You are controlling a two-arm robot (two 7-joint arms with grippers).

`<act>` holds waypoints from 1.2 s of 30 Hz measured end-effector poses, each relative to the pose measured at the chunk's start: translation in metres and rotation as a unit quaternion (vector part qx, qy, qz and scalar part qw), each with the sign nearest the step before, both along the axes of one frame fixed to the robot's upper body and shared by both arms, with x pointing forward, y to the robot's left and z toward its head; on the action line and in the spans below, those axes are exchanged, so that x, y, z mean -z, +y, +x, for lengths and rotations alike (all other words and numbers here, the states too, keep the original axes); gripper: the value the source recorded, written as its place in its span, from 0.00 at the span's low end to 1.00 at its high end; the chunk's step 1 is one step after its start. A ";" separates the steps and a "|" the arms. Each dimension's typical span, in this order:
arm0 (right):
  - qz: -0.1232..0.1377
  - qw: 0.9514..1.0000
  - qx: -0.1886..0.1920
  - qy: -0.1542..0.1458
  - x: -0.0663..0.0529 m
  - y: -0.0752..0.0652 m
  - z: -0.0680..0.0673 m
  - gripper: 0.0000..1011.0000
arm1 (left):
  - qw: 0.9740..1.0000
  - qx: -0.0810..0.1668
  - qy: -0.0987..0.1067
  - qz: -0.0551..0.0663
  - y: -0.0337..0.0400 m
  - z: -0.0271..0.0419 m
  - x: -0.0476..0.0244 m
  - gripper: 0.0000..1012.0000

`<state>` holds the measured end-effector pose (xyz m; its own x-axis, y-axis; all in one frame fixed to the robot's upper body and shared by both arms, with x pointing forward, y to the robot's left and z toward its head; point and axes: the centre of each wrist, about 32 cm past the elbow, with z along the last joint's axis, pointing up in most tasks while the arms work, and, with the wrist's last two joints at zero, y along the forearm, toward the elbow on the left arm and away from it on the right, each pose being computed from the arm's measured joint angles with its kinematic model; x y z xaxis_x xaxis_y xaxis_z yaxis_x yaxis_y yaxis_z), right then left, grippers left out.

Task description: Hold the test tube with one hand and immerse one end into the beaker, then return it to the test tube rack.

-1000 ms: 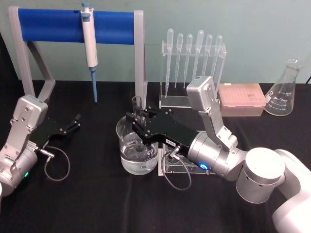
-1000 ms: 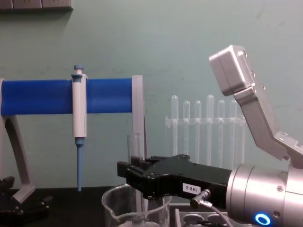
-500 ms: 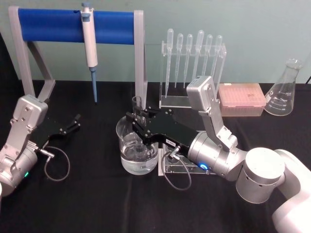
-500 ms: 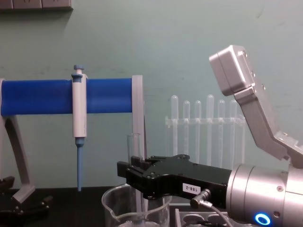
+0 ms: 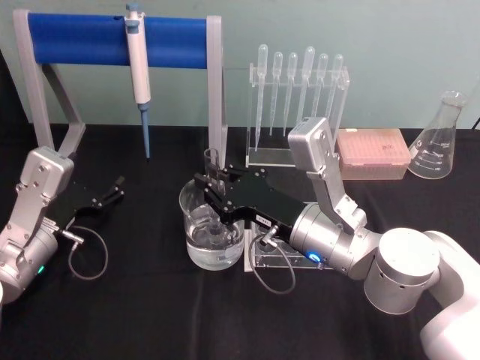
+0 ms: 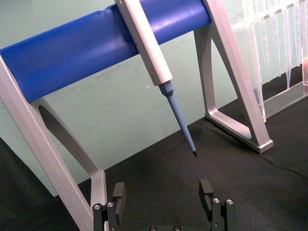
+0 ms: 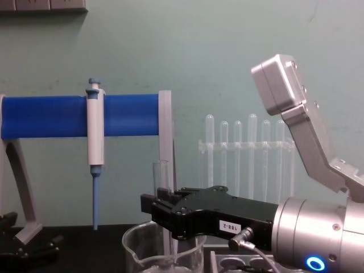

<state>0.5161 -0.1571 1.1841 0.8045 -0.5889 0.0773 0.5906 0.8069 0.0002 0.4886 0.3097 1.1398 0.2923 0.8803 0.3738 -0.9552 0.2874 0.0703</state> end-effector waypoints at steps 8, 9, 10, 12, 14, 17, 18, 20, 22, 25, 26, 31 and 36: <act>0.000 1.000 0.000 0.000 0.000 0.000 0.000 0.22 | 1.000 0.000 0.000 0.000 0.0000 0.0000 0.0000 0.99; 0.000 1.000 0.000 0.000 0.000 0.000 0.000 0.22 | 1.000 0.000 0.000 0.000 0.0000 0.0000 0.0000 0.99; 0.000 1.000 0.000 0.000 0.000 0.000 0.000 0.22 | 1.000 0.000 0.000 0.000 0.0000 0.0000 0.0000 0.99; 0.000 1.000 0.000 0.000 0.000 0.000 0.000 0.22 | 1.000 0.000 0.000 0.000 0.0000 0.0000 0.0000 0.99; 0.000 1.000 0.000 0.000 0.000 0.000 0.000 0.22 | 1.000 0.000 0.000 0.000 0.0000 0.0000 0.0000 0.99; 0.000 1.000 0.000 0.000 0.000 0.000 0.000 0.22 | 1.000 0.000 0.000 0.000 0.0000 0.0000 0.0000 0.99; 0.000 1.000 0.000 0.000 0.000 0.000 0.000 0.22 | 1.000 0.000 0.000 0.000 0.0000 0.0000 0.0000 0.99; 0.000 1.000 0.000 0.000 0.000 0.000 0.000 0.22 | 1.000 0.000 0.000 0.000 0.0000 0.0000 0.0000 0.99; 0.000 1.000 0.000 0.000 0.000 0.000 0.000 0.22 | 1.000 0.000 0.000 0.000 0.0000 0.0000 0.0000 0.99; 0.000 1.000 0.000 0.000 0.000 0.000 0.000 0.22 | 1.000 0.000 0.000 0.000 0.0000 0.0000 0.0000 0.99; 0.000 1.000 0.000 0.000 0.000 0.000 0.000 0.22 | 1.000 0.000 0.000 0.000 0.0000 0.0000 0.0000 0.99; 0.000 1.000 0.000 0.000 0.000 0.000 0.000 0.22 | 1.000 0.000 0.000 0.000 0.0000 0.0000 0.0000 0.99; 0.000 1.000 0.000 0.000 0.000 0.000 0.000 0.22 | 1.000 0.000 0.000 0.000 0.0000 0.0000 0.0000 0.99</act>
<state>0.5161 -0.1570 1.1841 0.8045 -0.5889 0.0773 0.5906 0.8069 0.0002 0.4886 0.3097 1.1398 0.2923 0.8803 0.3737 -0.9552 0.2874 0.0703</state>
